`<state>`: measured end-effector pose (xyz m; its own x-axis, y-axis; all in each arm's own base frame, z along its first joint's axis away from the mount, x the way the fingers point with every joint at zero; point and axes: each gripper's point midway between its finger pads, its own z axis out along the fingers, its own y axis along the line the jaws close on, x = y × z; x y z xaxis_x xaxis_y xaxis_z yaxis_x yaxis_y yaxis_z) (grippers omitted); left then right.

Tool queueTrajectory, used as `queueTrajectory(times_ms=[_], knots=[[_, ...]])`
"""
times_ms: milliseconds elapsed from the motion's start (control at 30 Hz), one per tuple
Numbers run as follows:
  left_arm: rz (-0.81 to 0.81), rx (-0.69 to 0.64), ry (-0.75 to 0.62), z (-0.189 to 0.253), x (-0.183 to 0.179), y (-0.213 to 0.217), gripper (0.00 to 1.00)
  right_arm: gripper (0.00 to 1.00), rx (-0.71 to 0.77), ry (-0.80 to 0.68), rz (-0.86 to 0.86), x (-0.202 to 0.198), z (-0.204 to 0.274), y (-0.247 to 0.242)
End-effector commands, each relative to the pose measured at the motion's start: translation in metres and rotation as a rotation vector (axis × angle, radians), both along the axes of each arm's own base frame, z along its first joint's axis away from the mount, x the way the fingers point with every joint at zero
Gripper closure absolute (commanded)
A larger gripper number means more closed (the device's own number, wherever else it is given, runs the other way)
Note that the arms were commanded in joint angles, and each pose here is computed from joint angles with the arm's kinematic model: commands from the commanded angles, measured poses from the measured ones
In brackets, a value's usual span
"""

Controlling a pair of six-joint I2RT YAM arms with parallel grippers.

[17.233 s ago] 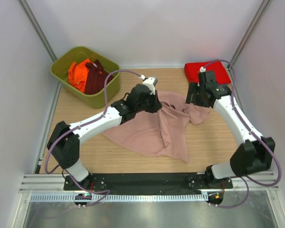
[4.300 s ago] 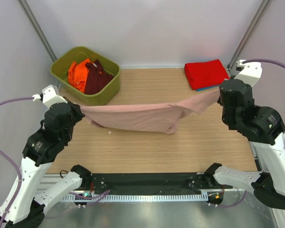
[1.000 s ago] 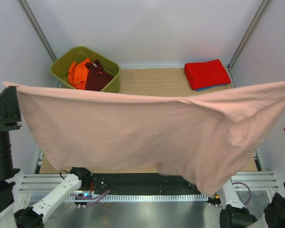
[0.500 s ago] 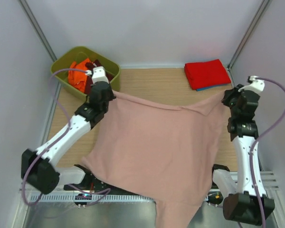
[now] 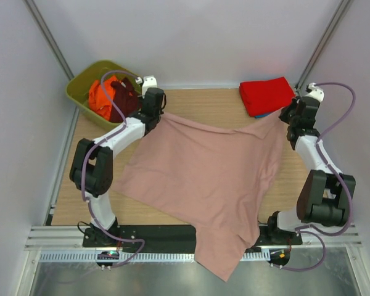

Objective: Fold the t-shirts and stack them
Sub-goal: Flatten the tshirt out, then fold the tshirt

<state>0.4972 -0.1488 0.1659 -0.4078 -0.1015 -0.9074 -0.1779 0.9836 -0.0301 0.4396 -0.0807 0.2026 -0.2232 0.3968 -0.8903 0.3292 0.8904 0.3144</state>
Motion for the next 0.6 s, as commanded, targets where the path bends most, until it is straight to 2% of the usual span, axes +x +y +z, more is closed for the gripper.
queueTrajectory(times_ms=[0,367,567], knots=[[0.043,-0.005,-0.083,0.023,0.033,0.011,1.00,0.99,-0.032,-0.151,0.015,0.032,0.049,-0.006],[0.033,-0.016,-0.047,0.011,0.060,0.022,1.00,0.99,0.011,-0.119,0.075,0.058,0.038,0.002],[0.005,-0.019,-0.018,0.004,0.056,0.018,1.00,0.99,0.037,-0.039,0.004,0.032,0.036,0.003]])
